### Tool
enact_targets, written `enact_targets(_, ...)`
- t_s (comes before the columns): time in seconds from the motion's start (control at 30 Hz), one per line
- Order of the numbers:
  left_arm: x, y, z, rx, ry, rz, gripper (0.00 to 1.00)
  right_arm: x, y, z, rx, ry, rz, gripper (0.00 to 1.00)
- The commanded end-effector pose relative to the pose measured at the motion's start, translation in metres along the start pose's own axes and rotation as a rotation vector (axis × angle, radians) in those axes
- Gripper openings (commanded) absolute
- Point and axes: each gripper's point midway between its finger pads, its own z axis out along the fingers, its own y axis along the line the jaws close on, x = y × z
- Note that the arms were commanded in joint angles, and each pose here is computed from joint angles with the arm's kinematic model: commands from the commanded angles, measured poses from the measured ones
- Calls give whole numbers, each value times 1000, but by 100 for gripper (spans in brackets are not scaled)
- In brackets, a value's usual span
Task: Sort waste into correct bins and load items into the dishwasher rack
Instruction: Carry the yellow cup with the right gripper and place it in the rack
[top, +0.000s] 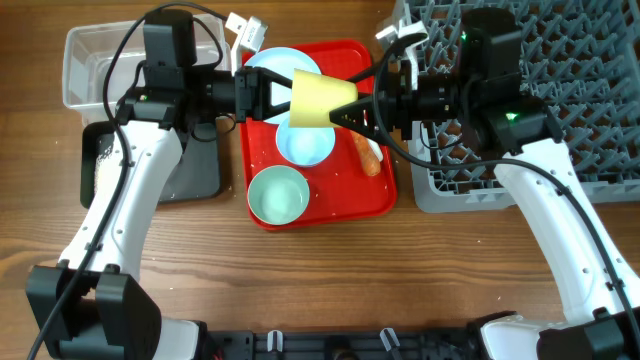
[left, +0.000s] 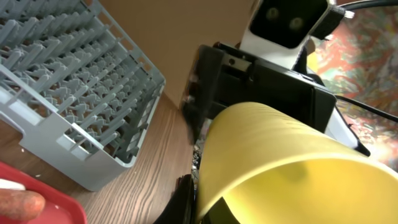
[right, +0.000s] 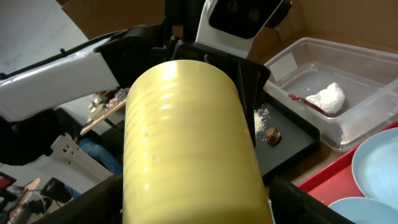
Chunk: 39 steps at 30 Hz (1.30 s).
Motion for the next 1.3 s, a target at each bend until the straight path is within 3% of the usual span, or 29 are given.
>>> enact_targets(0.0,0,-10,1,39,13,16,4,1,2,3,-22,5,-8,60)
enact_targets(0.07,0,-10,1,37,12,17,19,0,2,2,-21,5,-9,51)
enact_targets(0.2,0,-10,1,35,11,21,27,-2,-5,-7,0,-9,-2,50)
enact_targets(0.4,-1,-8,1,24,7,20,28,-6,-21,-64,10,-82,51,50)
enact_targets(0.5,-2,-1,1,-14,-4,17,29,-3,-49,-104,141,-138,156,50)
enact_targets(0.57,-4,18,0,-118,-30,-13,34,13,-74,-123,324,-128,241,50)
enact_targets(0.63,-1,51,-7,-304,-59,-91,37,39,-96,-141,568,-60,332,49)
enact_targets(0.73,24,113,-40,-699,-67,-249,41,63,-100,-186,942,50,455,49)
enact_targets(0.8,38,130,-56,-839,-52,-308,45,69,-92,-210,1094,107,502,49)
enact_targets(0.97,45,135,-62,-888,-41,-331,47,122,-88,-251,1351,304,718,49)
enact_targets(1.27,47,137,-65,-914,-39,-336,47,193,-133,-226,1234,620,979,49)
